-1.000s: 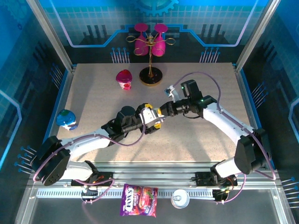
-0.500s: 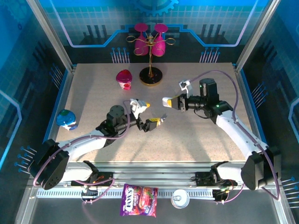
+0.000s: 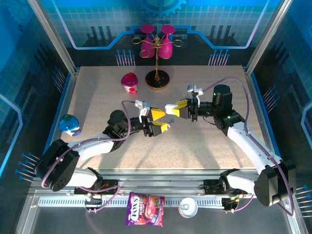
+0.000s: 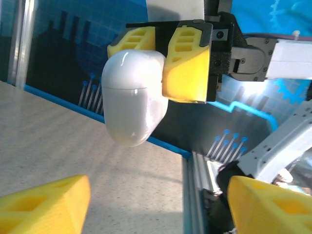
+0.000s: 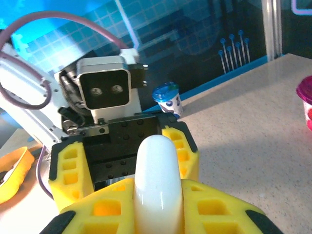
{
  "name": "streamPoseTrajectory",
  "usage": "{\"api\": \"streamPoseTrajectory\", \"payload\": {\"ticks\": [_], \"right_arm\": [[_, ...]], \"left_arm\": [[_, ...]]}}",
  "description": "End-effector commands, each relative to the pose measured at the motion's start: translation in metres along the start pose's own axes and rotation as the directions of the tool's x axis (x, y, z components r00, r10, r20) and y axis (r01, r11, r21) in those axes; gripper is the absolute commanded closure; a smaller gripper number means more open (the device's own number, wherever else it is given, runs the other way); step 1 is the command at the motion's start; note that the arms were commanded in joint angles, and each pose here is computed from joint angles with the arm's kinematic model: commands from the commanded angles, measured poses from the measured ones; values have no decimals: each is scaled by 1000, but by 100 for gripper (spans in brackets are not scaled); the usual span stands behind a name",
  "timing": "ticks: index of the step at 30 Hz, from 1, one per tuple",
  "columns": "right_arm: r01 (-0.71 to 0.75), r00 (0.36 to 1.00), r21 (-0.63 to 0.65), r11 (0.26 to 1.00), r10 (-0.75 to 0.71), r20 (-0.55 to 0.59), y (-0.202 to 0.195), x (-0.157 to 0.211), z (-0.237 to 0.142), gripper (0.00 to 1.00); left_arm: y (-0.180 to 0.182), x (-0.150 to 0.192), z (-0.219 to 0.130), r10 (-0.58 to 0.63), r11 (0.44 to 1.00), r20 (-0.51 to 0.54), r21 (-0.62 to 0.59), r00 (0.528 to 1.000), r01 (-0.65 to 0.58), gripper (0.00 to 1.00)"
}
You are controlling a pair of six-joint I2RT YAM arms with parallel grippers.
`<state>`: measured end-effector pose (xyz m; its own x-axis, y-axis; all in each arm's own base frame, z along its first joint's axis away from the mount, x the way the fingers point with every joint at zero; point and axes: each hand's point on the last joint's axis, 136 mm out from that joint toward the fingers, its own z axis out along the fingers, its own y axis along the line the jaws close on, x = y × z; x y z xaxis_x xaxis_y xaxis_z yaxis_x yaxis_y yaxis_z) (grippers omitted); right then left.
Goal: Insert wireless bluetooth earbuds into charging case
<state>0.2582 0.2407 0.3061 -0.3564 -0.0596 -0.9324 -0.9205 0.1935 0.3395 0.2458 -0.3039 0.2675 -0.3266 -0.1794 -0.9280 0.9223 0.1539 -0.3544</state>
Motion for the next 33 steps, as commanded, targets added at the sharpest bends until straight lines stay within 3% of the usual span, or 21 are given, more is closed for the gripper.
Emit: {"api": "streamPoseTrajectory", "payload": {"ticks": [1, 5, 20, 33], "right_arm": [[94, 996, -91, 991, -94, 8, 24, -2, 1, 93], [120, 993, -104, 987, -120, 6, 29, -3, 5, 93], [142, 990, -140, 980, -142, 8, 37, -2, 18, 94], [144, 989, -149, 978, -146, -3, 39, 1, 18, 95]], "left_arm": [[-18, -20, 4, 33, 994, 44, 100, 998, -38, 35], [-27, -29, 4, 72, 985, 90, 149, 993, -85, 44], [-34, -33, 3, 154, 969, 142, 170, 978, -178, 58], [-31, -33, 5, 150, 971, 140, 165, 979, -173, 61]]}}
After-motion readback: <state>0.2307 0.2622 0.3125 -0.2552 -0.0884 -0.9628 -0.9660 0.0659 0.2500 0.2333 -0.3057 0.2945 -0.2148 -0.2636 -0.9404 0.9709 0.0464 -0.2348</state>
